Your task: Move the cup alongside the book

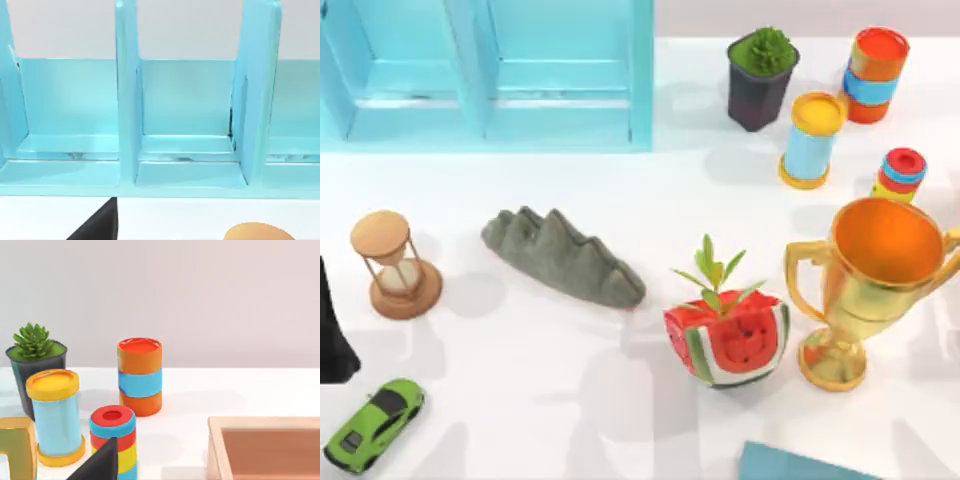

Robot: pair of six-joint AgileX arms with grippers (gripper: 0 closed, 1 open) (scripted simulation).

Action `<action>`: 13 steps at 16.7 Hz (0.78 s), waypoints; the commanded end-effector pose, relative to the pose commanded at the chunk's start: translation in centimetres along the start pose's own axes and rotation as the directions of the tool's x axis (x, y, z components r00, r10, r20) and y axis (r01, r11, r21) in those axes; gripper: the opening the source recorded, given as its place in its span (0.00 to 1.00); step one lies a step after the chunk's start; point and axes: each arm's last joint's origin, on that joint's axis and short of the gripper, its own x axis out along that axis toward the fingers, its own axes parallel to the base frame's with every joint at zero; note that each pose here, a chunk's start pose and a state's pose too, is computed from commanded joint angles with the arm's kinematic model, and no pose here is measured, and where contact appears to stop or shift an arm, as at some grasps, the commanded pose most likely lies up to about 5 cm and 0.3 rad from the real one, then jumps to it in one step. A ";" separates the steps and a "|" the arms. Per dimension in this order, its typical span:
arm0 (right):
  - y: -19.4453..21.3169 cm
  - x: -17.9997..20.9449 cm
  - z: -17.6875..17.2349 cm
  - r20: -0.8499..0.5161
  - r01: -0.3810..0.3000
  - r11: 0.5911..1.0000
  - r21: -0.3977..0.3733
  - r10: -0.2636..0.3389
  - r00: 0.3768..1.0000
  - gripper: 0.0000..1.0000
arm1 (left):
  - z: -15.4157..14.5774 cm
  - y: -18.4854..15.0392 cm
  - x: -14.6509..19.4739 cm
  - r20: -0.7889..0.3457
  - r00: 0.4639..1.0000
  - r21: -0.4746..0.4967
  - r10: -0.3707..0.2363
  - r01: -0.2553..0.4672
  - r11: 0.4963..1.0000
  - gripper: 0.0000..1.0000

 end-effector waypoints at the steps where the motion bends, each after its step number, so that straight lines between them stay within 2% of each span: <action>1: 0.0 0.0 0.0 0.000 0.000 1.000 0.000 0.000 1.000 1.00 | 0.0 0.0 0.0 0.000 1.000 0.000 0.000 0.000 1.000 1.00; 4: 0.0 0.0 0.0 0.000 0.000 1.000 0.000 0.000 1.000 1.00 | 0.6 0.2 -0.1 -0.010 1.000 0.029 0.024 -0.024 0.999 1.00; 6: 0.0 0.0 0.0 0.000 0.000 1.000 0.000 0.000 1.000 1.00 | 2.0 0.7 -0.2 -0.037 0.996 0.100 0.077 -0.073 0.992 1.00; 8: 0.0 0.0 0.0 0.000 0.000 1.000 0.000 0.000 1.000 1.00 | 4.0 1.3 -0.3 -0.077 0.986 0.212 0.150 -0.131 0.968 1.00; 11: 0.0 0.0 0.0 0.000 0.000 1.000 0.000 0.000 1.000 1.00 | 7.9 2.6 -0.4 -0.166 0.946 0.446 0.280 -0.182 0.876 1.00; 13: 0.0 0.0 0.0 0.000 0.000 1.000 0.000 0.000 1.000 1.00 | 10.6 3.7 -0.2 -0.247 0.898 0.618 0.365 -0.144 0.773 1.00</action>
